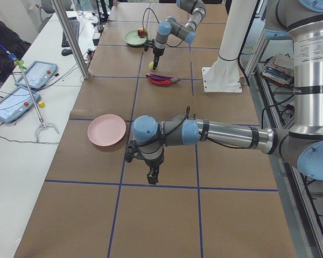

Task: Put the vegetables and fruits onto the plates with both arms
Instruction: 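Carry the peach to the green plate beside the apple and release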

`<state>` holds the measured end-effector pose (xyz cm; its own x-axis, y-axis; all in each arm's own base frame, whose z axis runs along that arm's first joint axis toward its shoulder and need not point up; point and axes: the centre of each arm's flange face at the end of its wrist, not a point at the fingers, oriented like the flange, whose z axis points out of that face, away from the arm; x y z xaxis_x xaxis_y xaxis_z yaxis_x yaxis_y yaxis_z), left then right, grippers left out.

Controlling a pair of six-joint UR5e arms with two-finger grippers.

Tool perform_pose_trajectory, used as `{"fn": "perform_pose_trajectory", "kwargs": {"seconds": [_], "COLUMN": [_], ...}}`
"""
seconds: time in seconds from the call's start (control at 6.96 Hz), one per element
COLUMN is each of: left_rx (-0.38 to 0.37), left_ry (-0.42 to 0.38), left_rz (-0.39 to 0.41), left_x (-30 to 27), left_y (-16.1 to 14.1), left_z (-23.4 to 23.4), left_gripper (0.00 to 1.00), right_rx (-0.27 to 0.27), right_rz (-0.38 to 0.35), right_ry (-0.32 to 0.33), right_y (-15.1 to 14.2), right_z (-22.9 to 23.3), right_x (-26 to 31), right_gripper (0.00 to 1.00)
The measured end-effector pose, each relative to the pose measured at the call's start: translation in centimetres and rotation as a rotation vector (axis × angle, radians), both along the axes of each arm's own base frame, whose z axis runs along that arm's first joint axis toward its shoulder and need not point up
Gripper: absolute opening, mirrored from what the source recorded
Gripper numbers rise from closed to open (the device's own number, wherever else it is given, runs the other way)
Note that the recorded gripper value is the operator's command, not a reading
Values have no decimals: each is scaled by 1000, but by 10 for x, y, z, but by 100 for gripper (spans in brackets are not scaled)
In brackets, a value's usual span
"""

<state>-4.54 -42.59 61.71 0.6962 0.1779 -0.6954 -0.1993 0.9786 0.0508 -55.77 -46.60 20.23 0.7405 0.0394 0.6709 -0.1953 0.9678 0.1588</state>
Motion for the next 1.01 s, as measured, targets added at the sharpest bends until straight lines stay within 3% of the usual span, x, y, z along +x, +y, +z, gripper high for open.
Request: {"fn": "perform_pose_trajectory", "kwargs": {"seconds": [0.29,0.57,0.72,1.01], "left_rx": [-1,-1,-2,-1], "left_ry": [0,0,1,0], "left_rz": [0,1,1,2], "left_x": [0,1,1,1], "left_y": [0,0,0,0], "left_z": [0,0,0,0], "left_gripper": [100,100,100,100], "right_rx": [24,66,70,73], "right_rz": [-60,-168,-212,-253], "right_ry": [36,98,119,133], "right_y": [-59,-120,-135,-138], "right_z": [37,110,149,208], "right_x": [75,180,227,268], "right_gripper": [2,2,5,73]}}
